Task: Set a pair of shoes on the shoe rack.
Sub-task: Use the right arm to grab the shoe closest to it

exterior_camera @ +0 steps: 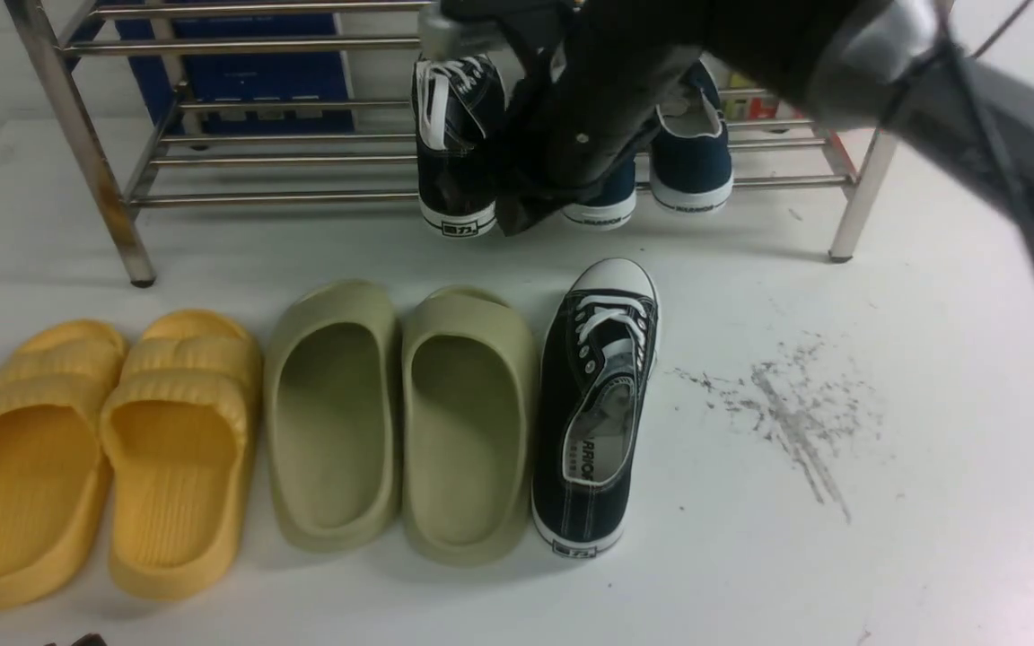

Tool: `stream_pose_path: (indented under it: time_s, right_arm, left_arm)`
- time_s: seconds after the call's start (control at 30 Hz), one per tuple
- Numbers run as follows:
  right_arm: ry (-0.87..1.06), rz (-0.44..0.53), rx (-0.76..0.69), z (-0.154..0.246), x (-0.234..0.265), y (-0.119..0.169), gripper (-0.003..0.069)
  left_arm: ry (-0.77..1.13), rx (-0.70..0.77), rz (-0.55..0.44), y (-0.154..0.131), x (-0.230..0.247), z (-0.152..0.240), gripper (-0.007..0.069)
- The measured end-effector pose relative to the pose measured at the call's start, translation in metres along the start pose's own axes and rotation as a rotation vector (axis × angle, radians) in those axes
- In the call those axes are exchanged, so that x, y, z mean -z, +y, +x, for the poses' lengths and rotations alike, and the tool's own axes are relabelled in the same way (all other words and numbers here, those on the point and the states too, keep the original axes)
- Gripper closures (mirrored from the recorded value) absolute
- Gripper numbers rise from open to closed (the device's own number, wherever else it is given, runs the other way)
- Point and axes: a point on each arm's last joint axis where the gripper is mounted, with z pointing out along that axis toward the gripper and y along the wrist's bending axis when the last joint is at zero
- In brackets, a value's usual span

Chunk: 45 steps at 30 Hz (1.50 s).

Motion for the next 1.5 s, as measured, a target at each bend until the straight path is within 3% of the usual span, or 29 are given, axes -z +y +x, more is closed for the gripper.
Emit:
stream_pose_path:
  time_s: [0.3, 0.53, 1.3, 1.4, 1.5]
  right_arm:
    - [0.083, 0.182, -0.153, 0.096, 0.048, -0.010, 0.0575]
    - [0.189, 0.237, -0.246, 0.154, 0.049, -0.020, 0.0567]
    - [0.156, 0.153, -0.326, 0.158, 0.045, -0.014, 0.0512]
    - [0.156, 0.151, -0.334, 0.158, 0.045, -0.013, 0.0484]
    - [0.158, 0.139, -0.322, 0.159, 0.044, -0.004, 0.0407]
  left_arm:
    - [0.000, 0.000, 0.000, 0.000, 0.000, 0.000, 0.0386]
    - [0.000, 0.000, 0.000, 0.000, 0.000, 0.000, 0.0386]
    - [0.000, 0.000, 0.000, 0.000, 0.000, 0.000, 0.0386]
    - [0.000, 0.000, 0.000, 0.000, 0.000, 0.000, 0.0386]
    - [0.000, 0.000, 0.000, 0.000, 0.000, 0.000, 0.0386]
